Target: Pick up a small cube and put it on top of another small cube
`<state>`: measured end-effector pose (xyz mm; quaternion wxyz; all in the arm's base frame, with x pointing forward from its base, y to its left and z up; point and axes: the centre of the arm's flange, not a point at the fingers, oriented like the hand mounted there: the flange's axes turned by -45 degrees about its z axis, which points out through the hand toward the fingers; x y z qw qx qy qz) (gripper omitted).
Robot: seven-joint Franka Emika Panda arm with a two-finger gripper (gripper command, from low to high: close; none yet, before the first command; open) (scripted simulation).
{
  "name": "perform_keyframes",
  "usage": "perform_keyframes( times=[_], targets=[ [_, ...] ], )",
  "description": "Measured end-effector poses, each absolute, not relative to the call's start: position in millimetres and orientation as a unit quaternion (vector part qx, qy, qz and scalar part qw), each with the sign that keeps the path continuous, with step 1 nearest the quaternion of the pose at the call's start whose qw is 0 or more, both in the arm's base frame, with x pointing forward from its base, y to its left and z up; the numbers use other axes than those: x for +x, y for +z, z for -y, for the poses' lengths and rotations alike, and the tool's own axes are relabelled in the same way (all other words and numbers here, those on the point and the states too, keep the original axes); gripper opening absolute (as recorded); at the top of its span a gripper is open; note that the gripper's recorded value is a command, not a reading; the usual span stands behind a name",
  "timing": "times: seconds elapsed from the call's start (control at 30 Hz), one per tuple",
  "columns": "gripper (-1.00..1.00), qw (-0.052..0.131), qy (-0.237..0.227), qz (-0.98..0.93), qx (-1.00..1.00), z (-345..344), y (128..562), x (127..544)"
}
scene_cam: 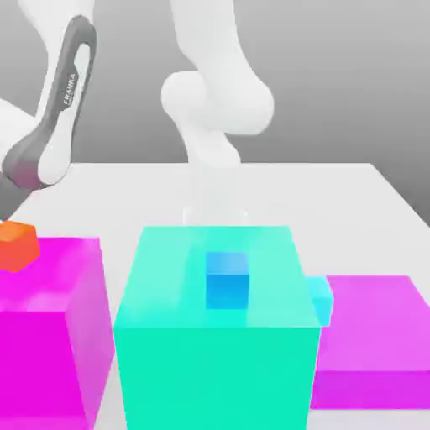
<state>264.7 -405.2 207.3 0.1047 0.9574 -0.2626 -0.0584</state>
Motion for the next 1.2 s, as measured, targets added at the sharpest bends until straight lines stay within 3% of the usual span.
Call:
perform_keyframes(
  times=[0.1,0.63,0.83,0.87,1.07,1.2],
  targets=[
    [0.00,0.079,-0.053,0.362,0.927,398.5,189.7,247.2],
    [0.00,0.004,-0.001,0.787,0.617,349.9,194.8,230.4],
    [0.00,0.000,0.000,0.806,0.592,348.3,140.9,229.7],
    [-1.00,0.000,0.000,0.806,0.591,347.8,133.2,229.4],
    [-1.00,0.001,0.001,0.807,0.591,347.6,129.5,229.3],
    [-1.00,0.000,0.001,0.807,0.591,348.8,159.1,230.2]
  ],
)
